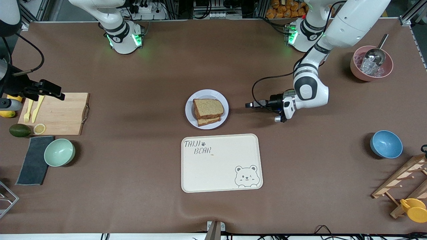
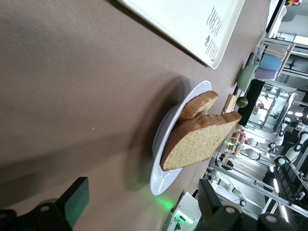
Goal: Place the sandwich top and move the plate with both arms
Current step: 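Reach the left gripper to the plate rim and grasp it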
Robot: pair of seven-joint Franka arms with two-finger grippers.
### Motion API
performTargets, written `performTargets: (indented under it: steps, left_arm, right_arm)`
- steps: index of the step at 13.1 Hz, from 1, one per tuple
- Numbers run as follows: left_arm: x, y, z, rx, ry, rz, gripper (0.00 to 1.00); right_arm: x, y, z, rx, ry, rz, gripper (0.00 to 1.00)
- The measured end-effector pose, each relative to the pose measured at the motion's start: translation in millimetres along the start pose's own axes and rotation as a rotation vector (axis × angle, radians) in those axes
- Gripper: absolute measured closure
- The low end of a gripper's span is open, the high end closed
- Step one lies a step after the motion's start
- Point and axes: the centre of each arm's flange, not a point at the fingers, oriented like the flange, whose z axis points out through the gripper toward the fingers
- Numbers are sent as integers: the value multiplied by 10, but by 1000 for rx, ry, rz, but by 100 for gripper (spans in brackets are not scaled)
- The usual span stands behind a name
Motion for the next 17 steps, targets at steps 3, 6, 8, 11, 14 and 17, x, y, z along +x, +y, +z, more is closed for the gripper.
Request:
performTargets:
  steps: [3, 6, 8, 11, 14, 17]
  left_arm:
    - [22, 122, 184, -27, -2, 2, 0]
    - [6, 132, 308, -51, 4, 10, 0]
    - [3, 133, 406, -56, -5, 21, 0]
    - [34, 136, 559, -64, -22, 23, 0]
    - [65, 85, 640, -68, -29, 24, 0]
    - [53, 73, 687, -69, -35, 69, 0]
  right_arm:
    - [12, -29, -49, -18, 21, -8, 0]
    - [12, -31, -50, -18, 21, -8, 0]
    - [12, -31, -50, -18, 21, -7, 0]
    - [12, -31, -50, -18, 21, -5, 0]
    - [11, -30, -49, -18, 21, -3, 0]
    - [11, -28, -49, -18, 20, -2, 0]
